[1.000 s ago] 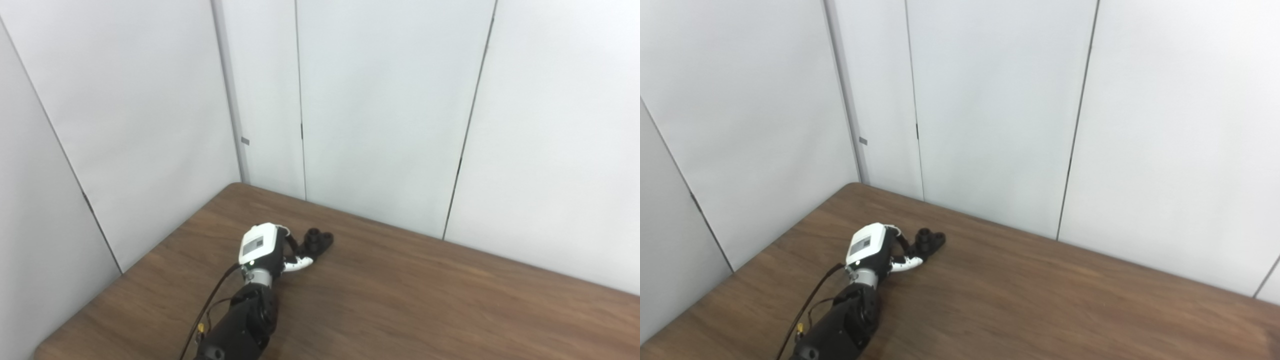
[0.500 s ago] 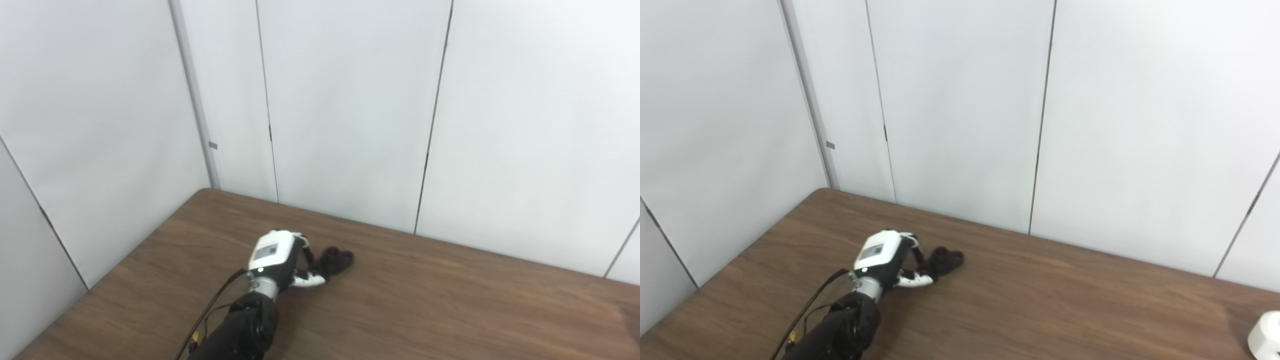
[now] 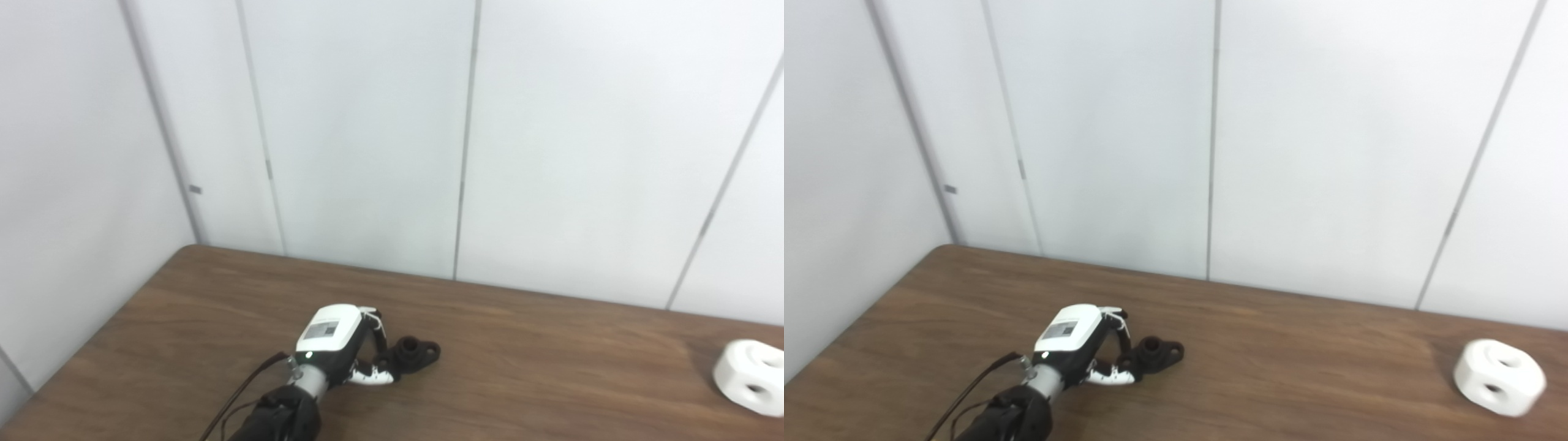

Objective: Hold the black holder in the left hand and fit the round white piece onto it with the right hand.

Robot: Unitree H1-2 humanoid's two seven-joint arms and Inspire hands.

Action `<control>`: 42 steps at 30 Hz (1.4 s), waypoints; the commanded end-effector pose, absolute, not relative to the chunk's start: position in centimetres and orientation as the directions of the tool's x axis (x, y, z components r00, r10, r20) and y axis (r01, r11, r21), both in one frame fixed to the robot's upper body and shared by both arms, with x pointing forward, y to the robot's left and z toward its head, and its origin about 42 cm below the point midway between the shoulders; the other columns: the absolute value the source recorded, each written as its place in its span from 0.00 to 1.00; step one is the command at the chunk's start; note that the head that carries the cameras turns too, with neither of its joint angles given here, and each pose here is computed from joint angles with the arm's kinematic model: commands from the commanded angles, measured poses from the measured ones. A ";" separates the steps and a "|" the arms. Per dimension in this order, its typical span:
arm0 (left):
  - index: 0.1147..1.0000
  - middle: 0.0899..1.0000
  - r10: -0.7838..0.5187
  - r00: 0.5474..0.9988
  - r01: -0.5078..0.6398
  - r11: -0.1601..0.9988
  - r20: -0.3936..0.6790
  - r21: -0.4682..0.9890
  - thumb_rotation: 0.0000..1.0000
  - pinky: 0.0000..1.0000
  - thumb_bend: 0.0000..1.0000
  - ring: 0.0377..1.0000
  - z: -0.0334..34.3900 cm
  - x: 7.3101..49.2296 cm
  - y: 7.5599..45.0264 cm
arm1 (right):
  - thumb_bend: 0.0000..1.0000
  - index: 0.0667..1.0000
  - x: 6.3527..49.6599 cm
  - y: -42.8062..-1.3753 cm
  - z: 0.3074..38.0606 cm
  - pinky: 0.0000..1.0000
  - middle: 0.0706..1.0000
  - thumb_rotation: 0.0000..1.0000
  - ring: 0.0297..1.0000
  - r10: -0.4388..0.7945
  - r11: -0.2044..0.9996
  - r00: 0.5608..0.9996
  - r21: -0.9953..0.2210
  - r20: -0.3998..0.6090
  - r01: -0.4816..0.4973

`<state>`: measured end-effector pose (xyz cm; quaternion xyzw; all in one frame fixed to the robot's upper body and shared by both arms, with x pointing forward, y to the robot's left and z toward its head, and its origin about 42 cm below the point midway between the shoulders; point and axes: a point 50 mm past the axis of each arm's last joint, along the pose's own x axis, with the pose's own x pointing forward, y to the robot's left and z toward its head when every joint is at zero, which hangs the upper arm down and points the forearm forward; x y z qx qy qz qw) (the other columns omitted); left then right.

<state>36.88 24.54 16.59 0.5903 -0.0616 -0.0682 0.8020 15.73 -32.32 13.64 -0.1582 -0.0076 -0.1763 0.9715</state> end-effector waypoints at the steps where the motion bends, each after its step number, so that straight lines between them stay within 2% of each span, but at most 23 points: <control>1: 0.41 0.83 -0.244 0.968 0.017 0.291 0.057 0.957 0.05 0.91 0.52 0.87 17.8 37.0 23.6 | 0.22 0.94 16.1 -30.4 14.8 0.74 0.91 0.19 0.84 -0.340 0.895 0.930 -0.258 0.138 0.365; 3: 0.42 0.84 -0.268 0.962 0.034 0.300 0.050 0.953 0.04 0.94 0.52 0.88 17.9 36.7 22.8 | 0.20 0.95 16.2 -30.1 14.9 0.73 0.91 0.05 0.84 -0.333 0.894 0.931 -0.266 0.147 0.362; 5: 0.41 0.85 -0.306 0.950 0.041 0.314 0.060 0.948 0.04 0.98 0.52 0.88 17.9 36.3 22.0 | 0.18 0.97 16.2 -29.7 15.1 0.76 0.93 0.01 0.85 -0.317 0.912 0.938 -0.225 0.143 0.343; 6: 0.41 0.84 -0.329 0.942 0.041 0.319 0.071 0.947 0.05 0.98 0.52 0.88 17.7 36.2 21.7 | 0.15 0.99 16.2 -29.5 15.2 0.87 0.97 0.00 0.91 -0.311 0.922 0.940 -0.197 0.139 0.334; 8: 0.41 0.84 -0.365 0.927 0.043 0.327 0.084 0.944 0.05 0.96 0.52 0.87 17.4 35.8 21.4 | 0.15 1.00 16.2 -29.1 15.3 0.92 0.99 0.00 0.94 -0.303 0.930 0.943 -0.174 0.134 0.324; 11: 0.41 0.83 -0.401 0.911 0.055 0.340 0.092 0.939 0.05 0.97 0.52 0.86 17.0 35.2 20.8 | 0.19 1.00 16.1 -29.0 15.3 0.88 0.96 0.00 0.91 -0.308 0.925 0.942 -0.192 0.132 0.329; 12: 0.41 0.83 -0.410 0.908 0.063 0.345 0.090 0.937 0.05 0.98 0.52 0.86 16.9 34.9 20.7 | 0.21 1.00 16.1 -28.9 15.2 0.84 0.94 0.00 0.89 -0.309 0.922 0.942 -0.199 0.133 0.331; 16: 0.41 0.82 -0.430 0.899 0.092 0.374 0.085 0.923 0.05 0.91 0.52 0.86 16.3 34.3 20.5 | 0.27 0.94 15.8 -29.2 14.7 0.72 0.88 0.00 0.81 -0.295 0.919 0.946 -0.233 0.133 0.319; 18: 0.41 0.83 -0.432 0.899 0.112 0.389 0.074 0.914 0.04 0.93 0.52 0.86 15.9 34.1 20.4 | 0.31 0.92 15.6 -29.4 14.5 0.67 0.86 0.07 0.79 -0.293 0.914 0.949 -0.256 0.121 0.315; 21: 0.41 0.83 -0.445 0.894 0.131 0.388 0.061 0.912 0.04 0.95 0.52 0.87 15.6 33.9 20.3 | 0.40 0.88 15.4 -29.6 14.3 0.62 0.83 0.26 0.75 -0.292 0.907 0.949 -0.281 0.118 0.314; 28: 0.41 0.84 -0.480 0.877 0.188 0.362 0.009 0.913 0.04 0.99 0.52 0.88 15.0 33.8 20.0 | 0.50 0.84 15.3 -29.5 13.9 0.58 0.80 0.42 0.71 -0.305 0.896 0.944 -0.298 0.125 0.329; 32: 0.41 0.83 -0.492 0.871 0.201 0.342 -0.007 0.918 0.04 0.97 0.52 0.88 14.5 33.9 20.1 | 0.52 0.84 15.4 -29.1 13.8 0.58 0.80 0.47 0.72 -0.307 0.895 0.944 -0.301 0.123 0.330; 36: 0.41 0.83 -0.498 0.867 0.203 0.345 -0.004 0.916 0.04 0.96 0.52 0.88 13.9 34.0 20.5 | 0.52 0.83 15.5 -28.7 13.7 0.57 0.79 0.47 0.71 -0.299 0.897 0.945 -0.298 0.134 0.327; 38: 0.41 0.82 -0.501 0.866 0.202 0.350 0.000 0.915 0.04 0.94 0.52 0.87 13.6 34.1 20.8 | 0.55 0.83 15.5 -28.4 13.7 0.57 0.79 0.52 0.72 -0.292 0.899 0.946 -0.298 0.142 0.322; 41: 0.42 0.83 -0.507 0.862 0.213 0.335 -0.015 0.918 0.04 0.98 0.52 0.87 13.6 34.2 21.4 | 0.57 0.81 16.0 -28.1 14.9 0.54 0.76 0.49 0.69 -0.282 0.896 0.937 -0.294 0.204 0.334; 42: 0.42 0.83 -0.509 0.860 0.223 0.330 -0.026 0.917 0.04 0.98 0.52 0.87 13.7 34.2 21.6 | 0.57 0.81 16.3 -28.6 15.9 0.54 0.76 0.48 0.68 -0.294 0.887 0.921 -0.285 0.256 0.363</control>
